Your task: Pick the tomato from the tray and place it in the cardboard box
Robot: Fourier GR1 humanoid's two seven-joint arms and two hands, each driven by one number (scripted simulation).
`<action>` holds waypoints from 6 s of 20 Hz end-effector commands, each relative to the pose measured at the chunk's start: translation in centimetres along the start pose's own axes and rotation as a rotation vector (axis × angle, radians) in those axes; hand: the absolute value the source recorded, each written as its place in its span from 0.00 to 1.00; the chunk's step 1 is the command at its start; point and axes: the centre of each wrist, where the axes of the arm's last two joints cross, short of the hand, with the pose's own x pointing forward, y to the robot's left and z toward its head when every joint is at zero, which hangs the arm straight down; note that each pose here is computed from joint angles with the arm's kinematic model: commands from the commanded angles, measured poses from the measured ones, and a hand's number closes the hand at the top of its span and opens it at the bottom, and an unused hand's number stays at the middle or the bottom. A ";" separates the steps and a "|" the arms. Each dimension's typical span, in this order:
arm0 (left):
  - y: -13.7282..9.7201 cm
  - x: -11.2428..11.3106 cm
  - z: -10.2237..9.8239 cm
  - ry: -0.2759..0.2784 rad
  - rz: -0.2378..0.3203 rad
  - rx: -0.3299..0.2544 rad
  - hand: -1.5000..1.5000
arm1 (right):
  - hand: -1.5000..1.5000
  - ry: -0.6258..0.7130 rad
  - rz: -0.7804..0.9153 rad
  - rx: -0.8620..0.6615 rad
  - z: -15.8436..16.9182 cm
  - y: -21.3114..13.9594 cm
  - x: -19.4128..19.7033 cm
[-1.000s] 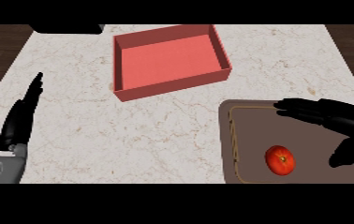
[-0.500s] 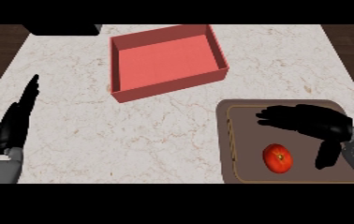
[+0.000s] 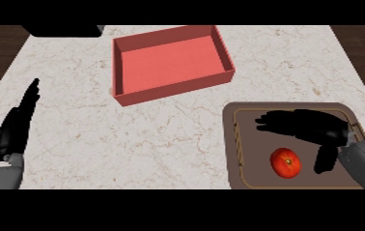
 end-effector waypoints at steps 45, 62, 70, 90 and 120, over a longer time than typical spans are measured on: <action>1.5 -0.7 1.0 0.049 -0.018 0.050 0.50 | 1.00 0.859 -0.132 -0.584 -1.3 4.6 2.2; -0.3 0.8 -0.4 -0.026 -0.005 -0.014 0.50 | 1.00 0.985 0.022 -1.094 -12.7 -12.5 21.5; -1.4 0.1 0.0 -0.032 -0.010 -0.018 0.50 | 1.00 0.923 -0.168 -1.225 -16.5 -19.4 19.2; -1.6 2.0 -1.3 -0.075 -0.001 -0.051 0.50 | 1.00 1.024 -0.357 -1.173 -21.9 -23.1 10.7; -1.9 2.9 -1.1 -0.025 0.005 -0.025 0.50 | 0.00 0.733 -0.681 -1.727 -18.6 -21.1 5.8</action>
